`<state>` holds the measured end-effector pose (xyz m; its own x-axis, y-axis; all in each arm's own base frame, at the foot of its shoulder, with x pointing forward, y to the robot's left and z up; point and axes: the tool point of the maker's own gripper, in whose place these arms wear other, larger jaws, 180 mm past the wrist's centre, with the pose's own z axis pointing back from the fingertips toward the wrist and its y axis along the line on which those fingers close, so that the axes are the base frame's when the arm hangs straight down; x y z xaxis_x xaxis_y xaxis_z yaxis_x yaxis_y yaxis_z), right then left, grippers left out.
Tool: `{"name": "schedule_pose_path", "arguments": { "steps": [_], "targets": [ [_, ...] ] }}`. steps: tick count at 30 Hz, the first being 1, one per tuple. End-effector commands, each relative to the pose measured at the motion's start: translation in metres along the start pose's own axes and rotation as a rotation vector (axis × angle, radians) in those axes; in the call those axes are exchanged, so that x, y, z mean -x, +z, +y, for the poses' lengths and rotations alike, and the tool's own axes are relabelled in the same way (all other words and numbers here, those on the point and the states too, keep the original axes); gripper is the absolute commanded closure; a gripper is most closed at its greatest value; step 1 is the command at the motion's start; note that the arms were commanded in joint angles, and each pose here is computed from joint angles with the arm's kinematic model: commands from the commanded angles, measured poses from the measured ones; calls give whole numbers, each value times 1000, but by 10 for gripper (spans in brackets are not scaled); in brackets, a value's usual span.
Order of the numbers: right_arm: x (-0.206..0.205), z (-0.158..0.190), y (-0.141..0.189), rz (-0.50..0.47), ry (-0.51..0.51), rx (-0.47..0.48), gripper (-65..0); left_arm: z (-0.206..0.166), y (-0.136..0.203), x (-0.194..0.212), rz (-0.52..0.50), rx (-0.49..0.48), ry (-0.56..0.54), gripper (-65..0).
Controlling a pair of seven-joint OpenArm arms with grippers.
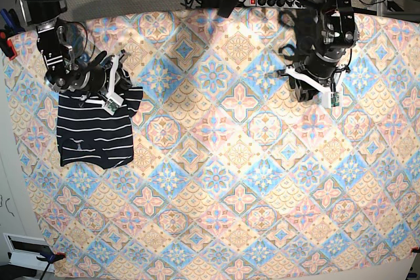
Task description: Fold the T-shirt properly
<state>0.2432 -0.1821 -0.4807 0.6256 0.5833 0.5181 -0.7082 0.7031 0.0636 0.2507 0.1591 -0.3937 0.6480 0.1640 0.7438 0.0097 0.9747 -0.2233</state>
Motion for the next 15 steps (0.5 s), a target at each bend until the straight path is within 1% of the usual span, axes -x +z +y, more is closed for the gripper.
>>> {"name": "schedule_pose_path", "arguments": {
  "steps": [1, 7, 10, 13, 15],
  "targets": [
    [15, -10, 6, 71, 20, 26, -49, -4, 3, -17, -57, 12, -11, -53],
    [17, -2, 6, 71, 26, 16, -49, -5, 5, -18, -60, 14, -15, -53],
    [2, 1, 15, 21, 55, 29, -49, -4, 8, -15, -56, 10, -17, -53],
    [-12, -2, 35, -43, 54, 83, -49, 14, 17, -9, -46, -38, -3, -53],
    [-16, 3, 48, -73, 62, 101, -49, 24, 22, -3, -35, -63, 4, -53]
  ]
}}
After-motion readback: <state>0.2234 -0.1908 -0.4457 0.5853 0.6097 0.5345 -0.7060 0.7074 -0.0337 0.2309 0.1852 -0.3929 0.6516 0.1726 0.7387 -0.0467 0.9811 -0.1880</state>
